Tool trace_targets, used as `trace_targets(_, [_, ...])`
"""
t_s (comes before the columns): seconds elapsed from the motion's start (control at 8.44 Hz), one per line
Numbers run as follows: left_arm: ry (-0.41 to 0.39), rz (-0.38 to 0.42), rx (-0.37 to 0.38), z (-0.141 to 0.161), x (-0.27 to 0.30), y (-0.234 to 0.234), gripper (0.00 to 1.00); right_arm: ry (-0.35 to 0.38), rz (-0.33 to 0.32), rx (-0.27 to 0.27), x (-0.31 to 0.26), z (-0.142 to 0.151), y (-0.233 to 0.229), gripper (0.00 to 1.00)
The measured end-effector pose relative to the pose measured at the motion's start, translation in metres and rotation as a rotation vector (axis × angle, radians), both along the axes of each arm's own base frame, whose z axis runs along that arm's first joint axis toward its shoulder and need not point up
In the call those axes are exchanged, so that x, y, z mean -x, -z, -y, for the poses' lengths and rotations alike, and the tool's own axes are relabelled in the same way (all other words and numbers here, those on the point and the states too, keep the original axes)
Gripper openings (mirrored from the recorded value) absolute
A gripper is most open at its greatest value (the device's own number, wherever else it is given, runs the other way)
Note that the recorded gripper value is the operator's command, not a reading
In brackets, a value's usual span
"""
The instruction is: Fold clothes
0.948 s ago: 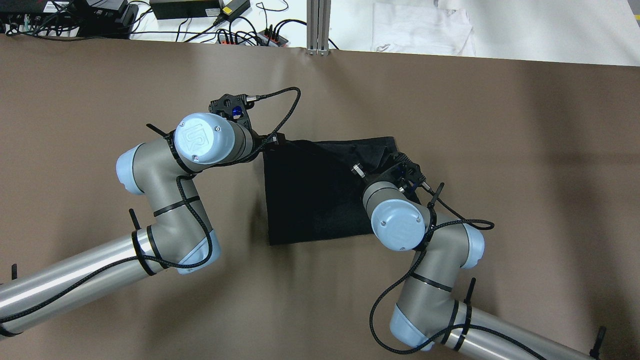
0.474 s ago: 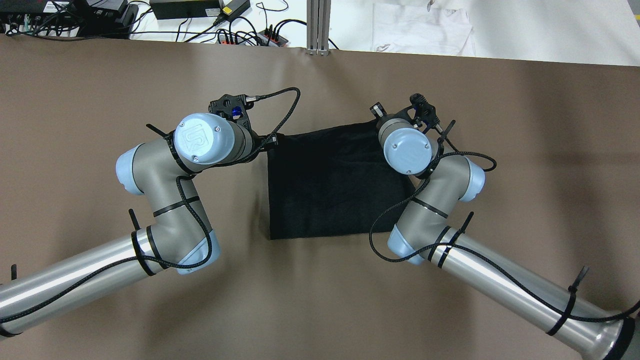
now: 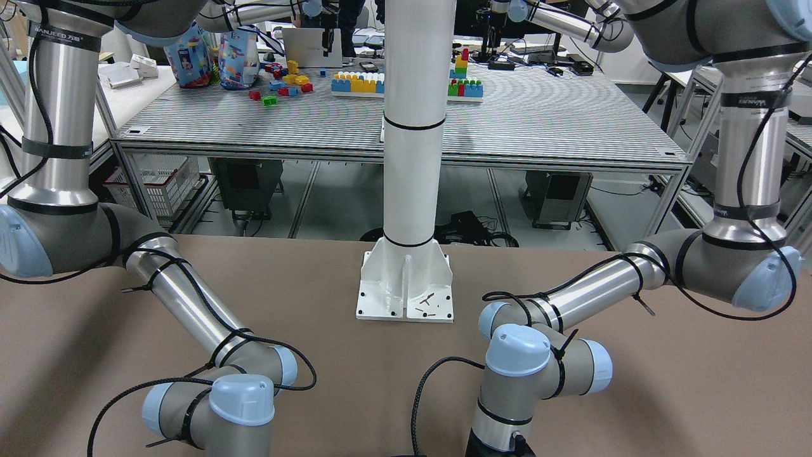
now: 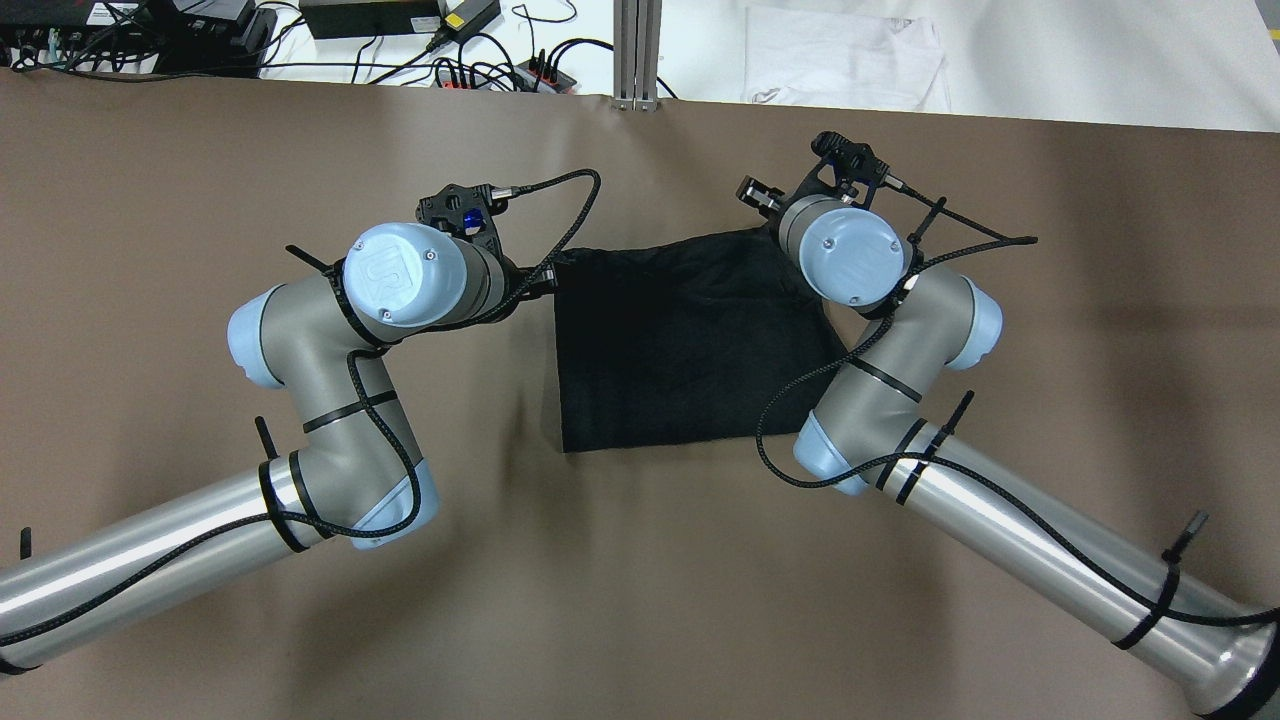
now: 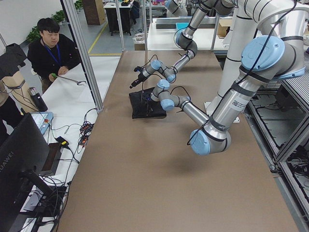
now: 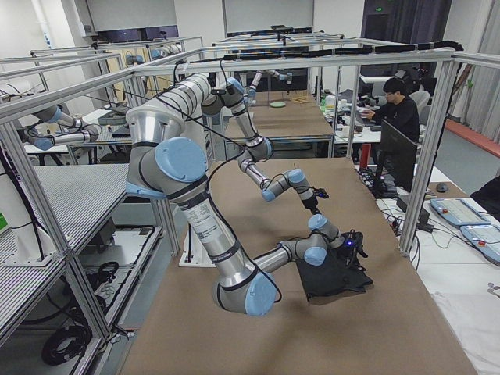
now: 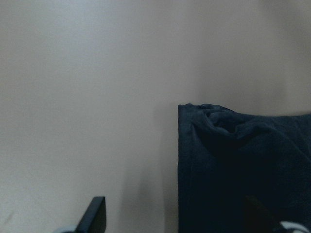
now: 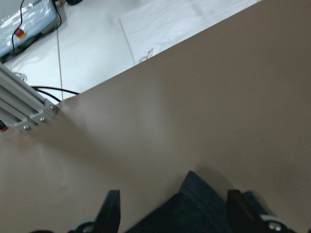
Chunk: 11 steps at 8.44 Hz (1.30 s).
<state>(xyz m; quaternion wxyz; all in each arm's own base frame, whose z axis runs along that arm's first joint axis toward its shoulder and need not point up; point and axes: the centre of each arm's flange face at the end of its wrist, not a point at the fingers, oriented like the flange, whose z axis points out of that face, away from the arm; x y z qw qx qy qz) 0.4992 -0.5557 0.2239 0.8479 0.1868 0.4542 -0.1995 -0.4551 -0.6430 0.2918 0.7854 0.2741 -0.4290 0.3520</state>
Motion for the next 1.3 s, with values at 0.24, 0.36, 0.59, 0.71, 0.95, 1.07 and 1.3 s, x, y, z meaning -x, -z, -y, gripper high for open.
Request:
trace_targets(0.24, [-0.006, 0.02, -0.012, -0.001, 0.013, -0.014, 1.0, 0.202, -0.193, -0.035, -0.015, -0.025, -0.037, 0.95])
trace_targets(0.36, [-0.021, 0.06, -0.037, -0.004, 0.036, -0.038, 1.0, 0.31, -0.327, -0.06, -0.029, -0.04, -0.065, 0.95])
trace_targets(0.59, [-0.069, 0.196, -0.103, -0.009, 0.119, -0.11, 1.0, 0.478, -0.575, -0.122, -0.097, -0.073, -0.134, 0.95])
trace_targets(0.71, [-0.098, 0.283, -0.118, -0.004, 0.171, -0.152, 1.0, 0.531, -0.677, -0.134, -0.141, -0.085, -0.166, 0.95])
trace_targets(0.95, [-0.177, 0.525, -0.166, 0.009, 0.303, -0.241, 1.0, 0.603, -0.853, -0.127, -0.236, -0.103, -0.22, 0.95])
trace_targets(1.07, [-0.223, 0.653, -0.195, 0.014, 0.376, -0.274, 1.0, 0.631, -0.925, -0.113, -0.289, -0.109, -0.24, 0.95])
trace_targets(1.3, [-0.281, 0.826, -0.212, 0.016, 0.49, -0.313, 1.0, 0.665, -1.012, -0.071, -0.385, -0.118, -0.269, 0.95])
